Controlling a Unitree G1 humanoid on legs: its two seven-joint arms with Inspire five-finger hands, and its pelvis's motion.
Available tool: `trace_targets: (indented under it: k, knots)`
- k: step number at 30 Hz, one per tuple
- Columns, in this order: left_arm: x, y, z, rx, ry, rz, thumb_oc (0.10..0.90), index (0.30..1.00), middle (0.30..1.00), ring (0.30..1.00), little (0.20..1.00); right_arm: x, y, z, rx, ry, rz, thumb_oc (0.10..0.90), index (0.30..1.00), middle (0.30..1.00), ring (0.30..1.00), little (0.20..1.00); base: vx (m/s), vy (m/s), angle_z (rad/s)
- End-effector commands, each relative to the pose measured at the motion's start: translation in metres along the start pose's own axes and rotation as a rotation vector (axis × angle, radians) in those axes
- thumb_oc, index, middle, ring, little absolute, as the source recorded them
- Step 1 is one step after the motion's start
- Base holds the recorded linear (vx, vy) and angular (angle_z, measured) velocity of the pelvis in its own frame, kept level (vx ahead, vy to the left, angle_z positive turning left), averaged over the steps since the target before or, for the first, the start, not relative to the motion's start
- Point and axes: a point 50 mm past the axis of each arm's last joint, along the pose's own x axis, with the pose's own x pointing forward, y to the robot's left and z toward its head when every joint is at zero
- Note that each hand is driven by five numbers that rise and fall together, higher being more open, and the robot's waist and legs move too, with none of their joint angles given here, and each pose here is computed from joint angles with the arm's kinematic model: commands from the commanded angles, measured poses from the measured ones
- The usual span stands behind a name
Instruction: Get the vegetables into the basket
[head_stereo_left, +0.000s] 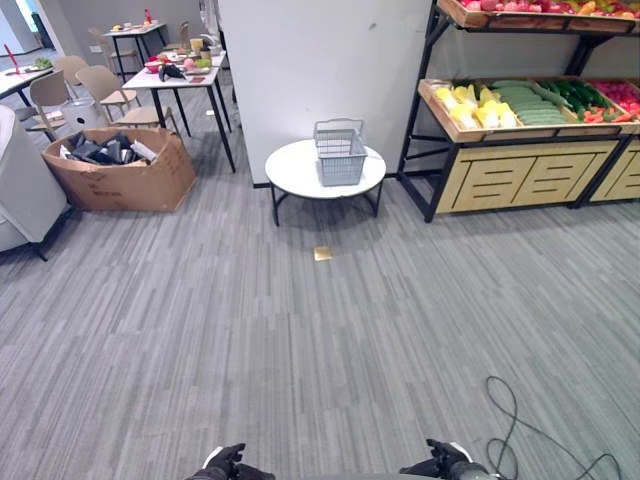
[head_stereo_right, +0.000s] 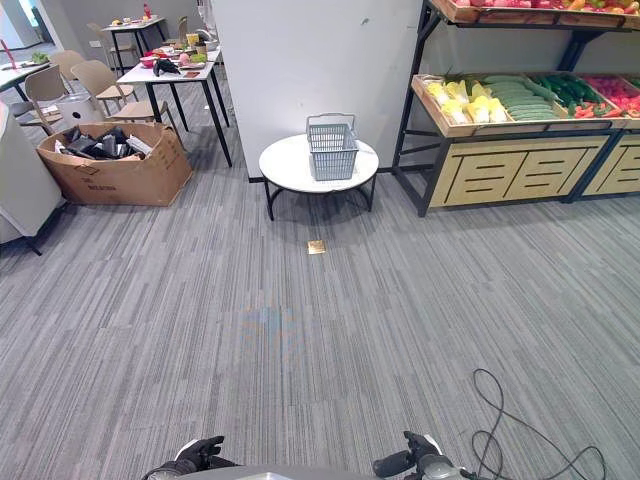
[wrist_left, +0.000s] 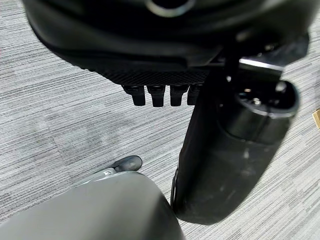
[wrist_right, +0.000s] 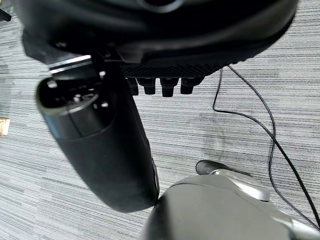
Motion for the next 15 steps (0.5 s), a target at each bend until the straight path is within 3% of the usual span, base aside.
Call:
trace_targets:
  k: [1,15]
  knots:
    - [-0.002,-0.038,-0.016,0.023,0.085,-0.098,0.9,1.0,1.0,1.0,1.0,-0.007,0.018,-0.046,-0.085,0.172,0.071,0.9,1.0,1.0,1.0,1.0,0.0,0.0,0.0]
    - [-0.005,-0.023,-0.032,0.002,0.145,-0.052,0.9,1.0,1.0,1.0,1.0,-0.005,0.037,-0.025,-0.077,0.032,0.144,0.9,1.0,1.0,1.0,1.0,0.0,-0.02,-0.01]
